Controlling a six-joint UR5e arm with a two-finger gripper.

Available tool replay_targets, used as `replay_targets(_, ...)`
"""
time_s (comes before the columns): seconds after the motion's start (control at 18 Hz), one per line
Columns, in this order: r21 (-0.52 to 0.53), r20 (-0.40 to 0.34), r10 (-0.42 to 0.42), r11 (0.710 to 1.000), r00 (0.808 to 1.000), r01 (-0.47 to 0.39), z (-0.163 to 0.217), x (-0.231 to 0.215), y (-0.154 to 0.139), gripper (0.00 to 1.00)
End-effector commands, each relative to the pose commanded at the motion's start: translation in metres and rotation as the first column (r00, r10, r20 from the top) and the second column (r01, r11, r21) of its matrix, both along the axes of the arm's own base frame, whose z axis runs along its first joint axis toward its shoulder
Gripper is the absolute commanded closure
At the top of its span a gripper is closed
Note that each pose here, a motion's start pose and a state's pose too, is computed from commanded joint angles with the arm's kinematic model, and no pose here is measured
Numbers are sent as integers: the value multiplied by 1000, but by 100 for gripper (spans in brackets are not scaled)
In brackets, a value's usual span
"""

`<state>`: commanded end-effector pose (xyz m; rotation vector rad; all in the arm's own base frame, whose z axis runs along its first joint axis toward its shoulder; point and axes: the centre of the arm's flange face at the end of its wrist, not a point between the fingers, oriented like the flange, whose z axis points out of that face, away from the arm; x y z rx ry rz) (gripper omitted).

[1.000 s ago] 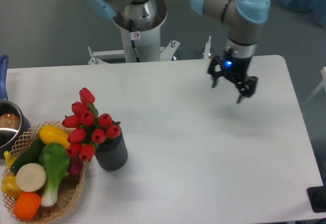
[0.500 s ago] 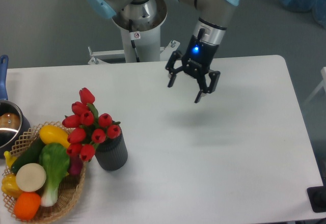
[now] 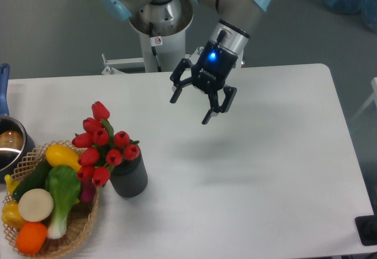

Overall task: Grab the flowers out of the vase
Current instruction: 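Move the open gripper across the table toward the red tulip stems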

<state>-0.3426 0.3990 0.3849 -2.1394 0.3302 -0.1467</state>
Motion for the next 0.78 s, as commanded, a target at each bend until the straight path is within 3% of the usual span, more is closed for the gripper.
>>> replay_targets(0.33, -23, 64, -67, 997, 996, 69, -13, 3, 60, 0)
replay_targets(0.78, -55, 119, -129, 989, 985, 136, -40, 35, 88, 0)
